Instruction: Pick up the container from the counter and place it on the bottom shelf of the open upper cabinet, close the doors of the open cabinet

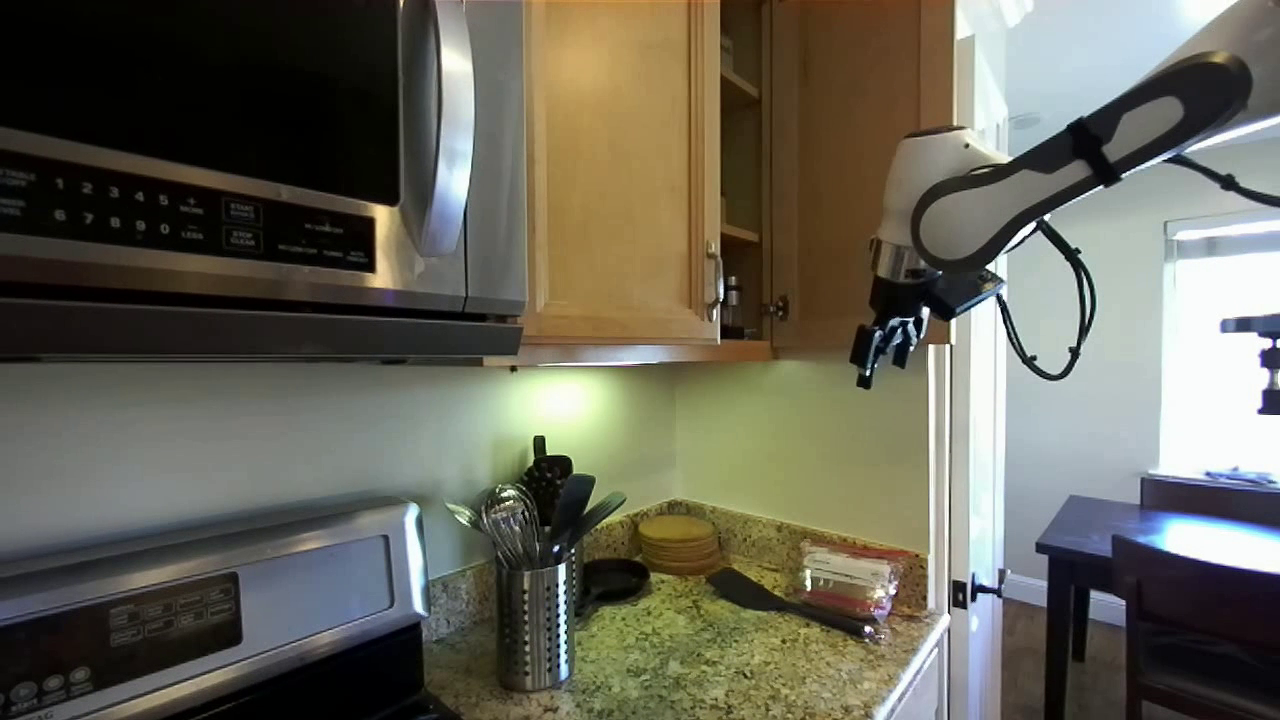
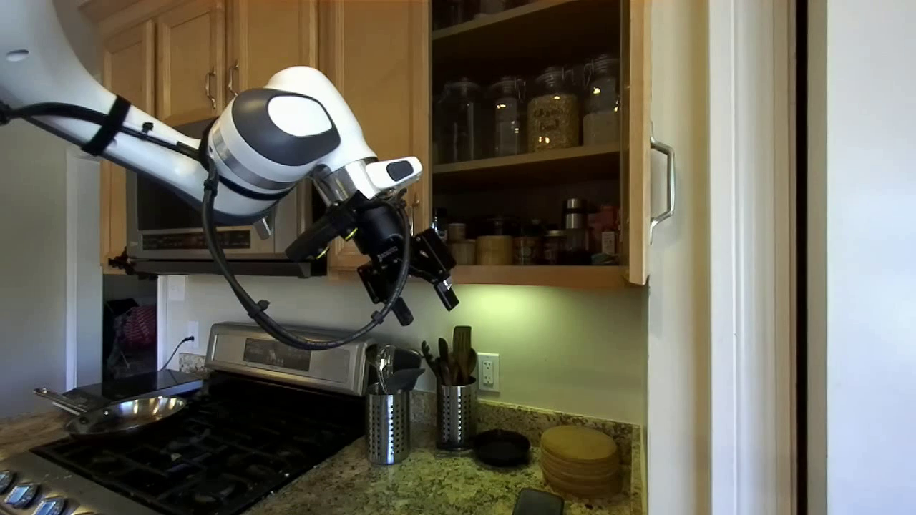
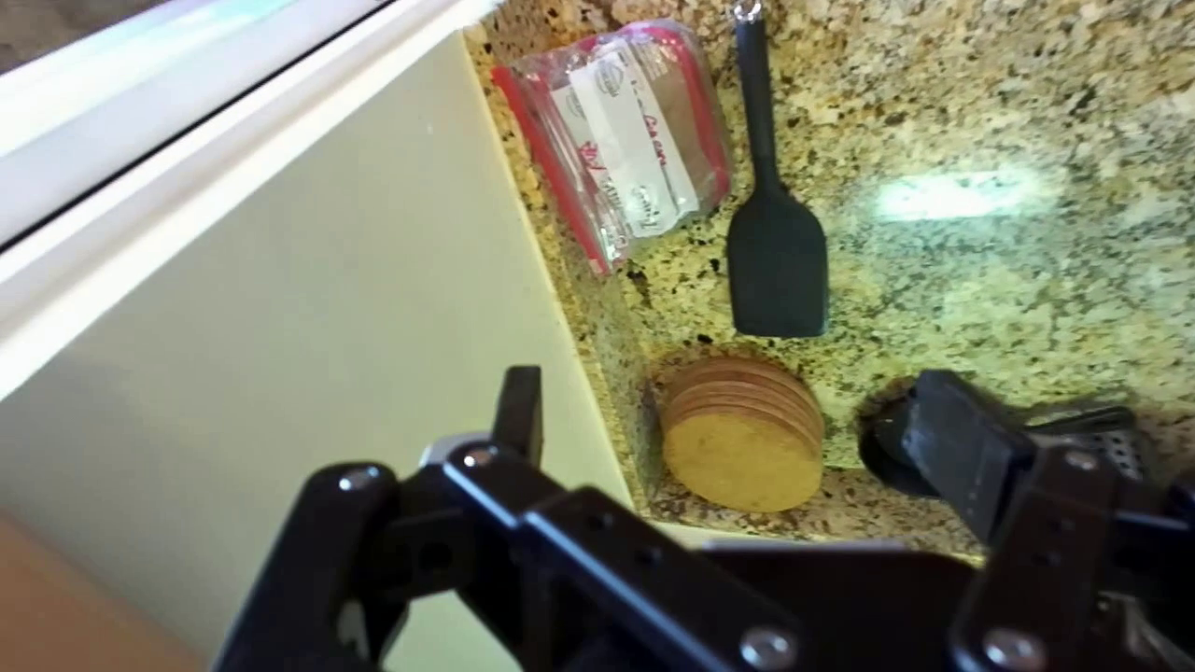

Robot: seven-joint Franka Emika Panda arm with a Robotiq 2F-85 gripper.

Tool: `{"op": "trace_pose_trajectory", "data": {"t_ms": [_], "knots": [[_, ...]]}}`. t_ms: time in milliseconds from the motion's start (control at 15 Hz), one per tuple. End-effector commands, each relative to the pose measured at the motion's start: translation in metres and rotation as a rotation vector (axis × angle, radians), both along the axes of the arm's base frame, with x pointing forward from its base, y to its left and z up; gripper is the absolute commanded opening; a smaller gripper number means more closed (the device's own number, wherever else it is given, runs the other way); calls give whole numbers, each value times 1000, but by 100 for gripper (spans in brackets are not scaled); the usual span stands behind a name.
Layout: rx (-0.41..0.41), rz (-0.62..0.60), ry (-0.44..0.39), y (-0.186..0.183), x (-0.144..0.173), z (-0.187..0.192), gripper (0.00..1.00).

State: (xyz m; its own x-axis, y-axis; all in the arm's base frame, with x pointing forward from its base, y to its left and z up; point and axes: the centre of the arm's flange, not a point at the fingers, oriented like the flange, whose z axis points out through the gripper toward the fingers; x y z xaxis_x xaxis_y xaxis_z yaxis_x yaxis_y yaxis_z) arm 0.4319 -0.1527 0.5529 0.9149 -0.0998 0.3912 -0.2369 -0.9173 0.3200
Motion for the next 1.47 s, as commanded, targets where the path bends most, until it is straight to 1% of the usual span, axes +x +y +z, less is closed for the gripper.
{"op": "trace_pose_trajectory", "data": {"t_ms": [0, 267, 400, 533, 733, 933, 1133, 1400], "knots": [[-48, -131, -38, -37, 13, 8, 100], [-144, -244, -72, -72, 13, 18, 100], [-177, -280, -83, -87, 12, 23, 100], [-190, -303, -88, -100, 6, 32, 100], [-146, -279, -89, -123, -11, 52, 100], [-82, -250, -86, -155, -32, 69, 100], [-28, -218, -100, -184, -54, 82, 100], [13, -181, -132, -215, -77, 92, 100]]}}
